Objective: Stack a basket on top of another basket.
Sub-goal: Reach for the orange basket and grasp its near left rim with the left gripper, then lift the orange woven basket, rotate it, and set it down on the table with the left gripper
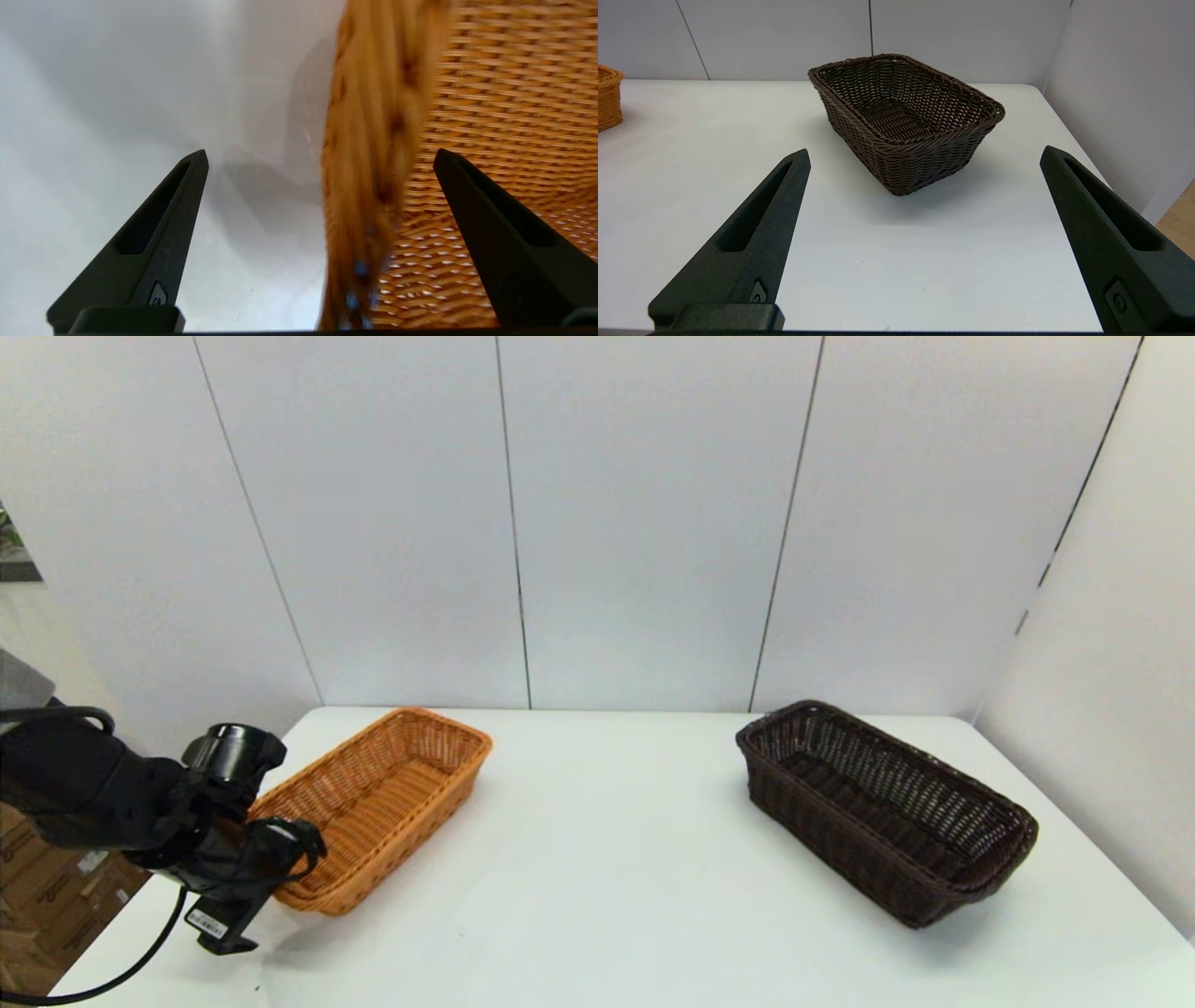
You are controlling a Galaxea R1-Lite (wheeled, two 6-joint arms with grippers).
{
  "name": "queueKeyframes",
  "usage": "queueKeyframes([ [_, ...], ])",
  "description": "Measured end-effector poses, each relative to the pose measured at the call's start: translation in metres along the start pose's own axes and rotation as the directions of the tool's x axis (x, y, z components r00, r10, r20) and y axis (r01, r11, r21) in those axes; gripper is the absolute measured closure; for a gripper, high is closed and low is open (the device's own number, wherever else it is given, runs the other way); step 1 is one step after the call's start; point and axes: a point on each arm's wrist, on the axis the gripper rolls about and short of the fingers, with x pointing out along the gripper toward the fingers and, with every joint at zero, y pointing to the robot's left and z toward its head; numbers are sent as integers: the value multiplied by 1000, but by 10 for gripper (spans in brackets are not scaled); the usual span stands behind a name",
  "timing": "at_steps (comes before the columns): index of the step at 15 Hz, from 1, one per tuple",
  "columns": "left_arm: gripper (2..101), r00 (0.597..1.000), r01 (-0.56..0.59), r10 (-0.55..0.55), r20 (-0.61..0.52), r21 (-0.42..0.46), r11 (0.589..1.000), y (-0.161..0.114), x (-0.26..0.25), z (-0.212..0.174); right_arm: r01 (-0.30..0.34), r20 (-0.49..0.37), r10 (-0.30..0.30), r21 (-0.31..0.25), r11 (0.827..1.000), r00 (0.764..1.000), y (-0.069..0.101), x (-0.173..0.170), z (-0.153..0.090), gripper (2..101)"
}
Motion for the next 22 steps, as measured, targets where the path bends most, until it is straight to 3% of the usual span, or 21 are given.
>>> queueKeyframes([
  [10,54,997,-54,55,-45,14,998,-14,8,3,0,0,0,0,1000,1000,0,0,0,46],
  [14,401,997,-55,57,-50,34,998,-17,10,-1,0,0,0,0,1000,1000,0,0,0,46],
  [17,581,997,-53,55,-51,39,998,-19,10,-2,0,0,0,1,1000,1000,0,0,0,46],
  [19,774,997,-53,56,-52,50,997,-19,10,-2,0,0,0,0,1000,1000,0,0,0,46],
  [22,775,996,-64,67,-59,58,996,-18,9,-3,0,0,0,1,1000,1000,0,0,0,46],
])
